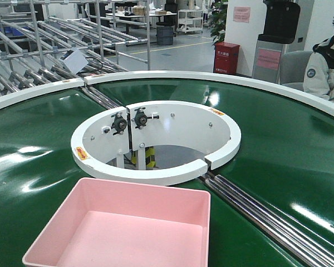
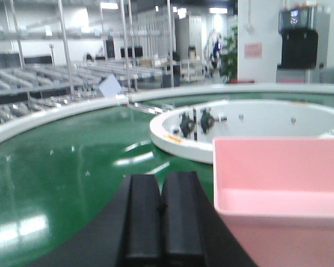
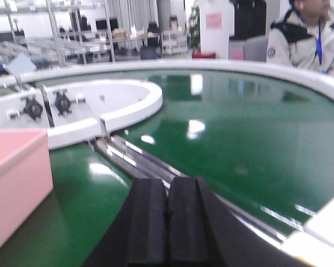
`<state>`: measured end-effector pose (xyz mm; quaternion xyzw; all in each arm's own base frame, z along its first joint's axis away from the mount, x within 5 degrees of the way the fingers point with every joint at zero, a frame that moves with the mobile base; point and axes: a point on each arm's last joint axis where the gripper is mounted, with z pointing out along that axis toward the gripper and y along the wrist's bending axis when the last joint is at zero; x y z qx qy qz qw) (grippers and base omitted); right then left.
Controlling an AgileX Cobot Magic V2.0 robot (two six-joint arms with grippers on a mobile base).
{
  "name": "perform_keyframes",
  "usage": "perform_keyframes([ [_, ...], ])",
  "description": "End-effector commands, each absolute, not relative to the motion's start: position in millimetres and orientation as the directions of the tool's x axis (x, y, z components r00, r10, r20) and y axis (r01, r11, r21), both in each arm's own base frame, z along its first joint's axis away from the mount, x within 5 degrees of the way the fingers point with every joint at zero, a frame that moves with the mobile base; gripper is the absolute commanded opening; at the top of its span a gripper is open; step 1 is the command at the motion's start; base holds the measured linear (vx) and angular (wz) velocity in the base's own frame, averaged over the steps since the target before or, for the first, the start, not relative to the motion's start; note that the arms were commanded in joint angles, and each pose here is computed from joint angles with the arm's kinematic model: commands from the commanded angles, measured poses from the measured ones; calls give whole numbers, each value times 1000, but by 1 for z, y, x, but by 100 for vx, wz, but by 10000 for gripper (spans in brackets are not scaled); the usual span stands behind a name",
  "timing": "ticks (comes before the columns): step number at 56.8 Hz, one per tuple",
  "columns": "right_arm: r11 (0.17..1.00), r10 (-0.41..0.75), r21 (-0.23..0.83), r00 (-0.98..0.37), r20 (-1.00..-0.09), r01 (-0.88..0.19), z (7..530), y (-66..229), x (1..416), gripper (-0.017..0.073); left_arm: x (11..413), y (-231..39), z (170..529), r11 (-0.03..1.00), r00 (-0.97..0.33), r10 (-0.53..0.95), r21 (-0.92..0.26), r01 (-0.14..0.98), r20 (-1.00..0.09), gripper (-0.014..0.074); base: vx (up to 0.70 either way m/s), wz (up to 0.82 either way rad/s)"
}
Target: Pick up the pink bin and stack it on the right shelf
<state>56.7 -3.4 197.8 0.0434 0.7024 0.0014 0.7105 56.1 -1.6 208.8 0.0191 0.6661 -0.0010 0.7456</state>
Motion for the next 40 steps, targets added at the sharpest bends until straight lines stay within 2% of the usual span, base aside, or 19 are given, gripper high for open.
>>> perform_keyframes([
  [1,997,51,62,214,-976,45,216,-3,54,-8,54,0,218,1000,246,3,6,12,-969,-8,0,0],
  [8,997,45,61,341,-939,36,241,-3,48,-8,49,1,236,1000,371,-29,-26,12,-928,-8,0,0],
  [13,998,32,50,388,-921,36,274,-2,40,-8,41,2,265,999,457,-43,-39,18,-888,-8,0,0],
  [18,998,-19,2,377,-926,56,314,-2,34,-8,30,1,306,999,495,-45,-36,28,-868,-8,0,0],
  [28,995,-77,-54,284,-956,86,373,-4,51,-8,33,0,383,1000,476,9,18,15,-879,-8,0,0],
  [33,994,-81,-63,224,-971,84,379,-5,73,-8,56,-1,395,996,419,87,88,-16,-904,-8,0,0],
  [40,995,-73,-64,119,-990,77,371,-7,101,-6,90,-2,386,994,296,103,106,-7,-950,-8,0,0],
])
